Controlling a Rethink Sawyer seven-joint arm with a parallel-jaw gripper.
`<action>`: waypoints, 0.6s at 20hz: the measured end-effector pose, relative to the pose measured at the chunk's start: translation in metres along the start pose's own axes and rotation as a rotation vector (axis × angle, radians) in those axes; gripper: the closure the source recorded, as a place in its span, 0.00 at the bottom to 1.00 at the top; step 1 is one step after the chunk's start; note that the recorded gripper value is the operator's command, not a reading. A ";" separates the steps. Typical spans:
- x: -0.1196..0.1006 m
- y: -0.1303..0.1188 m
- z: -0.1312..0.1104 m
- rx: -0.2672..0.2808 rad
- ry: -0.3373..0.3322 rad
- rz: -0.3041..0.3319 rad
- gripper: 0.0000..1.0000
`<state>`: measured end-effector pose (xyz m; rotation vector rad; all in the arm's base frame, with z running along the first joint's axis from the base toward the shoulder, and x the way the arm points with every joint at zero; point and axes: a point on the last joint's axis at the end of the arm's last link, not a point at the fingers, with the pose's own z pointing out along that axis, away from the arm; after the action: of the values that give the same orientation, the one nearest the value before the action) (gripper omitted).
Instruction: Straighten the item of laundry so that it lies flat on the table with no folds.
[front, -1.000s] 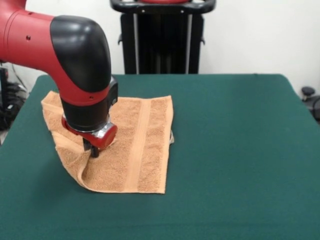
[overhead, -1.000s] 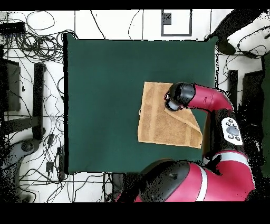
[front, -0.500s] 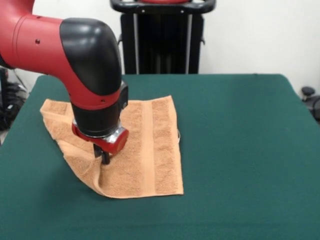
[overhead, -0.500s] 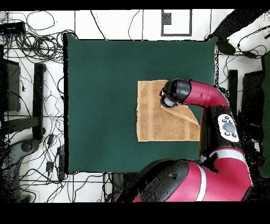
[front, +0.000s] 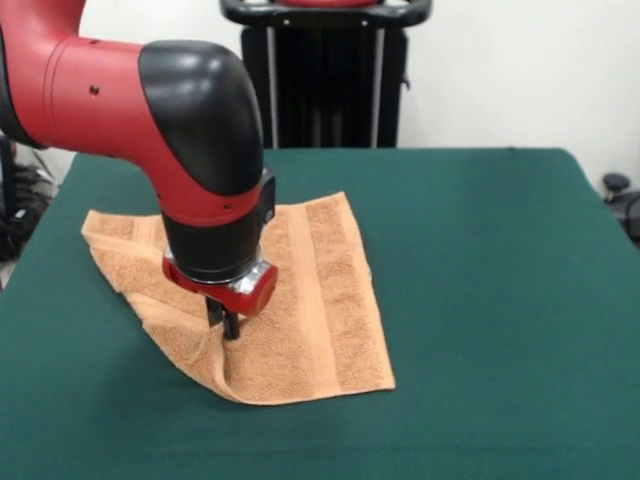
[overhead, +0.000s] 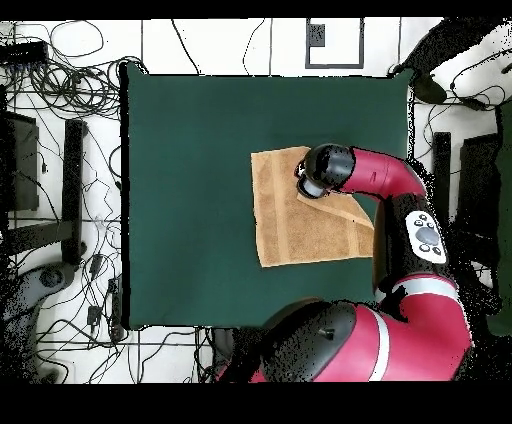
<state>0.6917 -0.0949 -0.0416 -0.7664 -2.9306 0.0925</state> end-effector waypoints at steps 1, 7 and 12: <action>0.000 0.001 0.000 0.000 -0.001 -0.002 1.00; 0.005 0.014 -0.001 0.004 -0.005 -0.025 1.00; 0.011 0.029 -0.002 0.006 -0.008 -0.047 1.00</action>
<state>0.6959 -0.0643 -0.0412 -0.6967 -2.9526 0.1008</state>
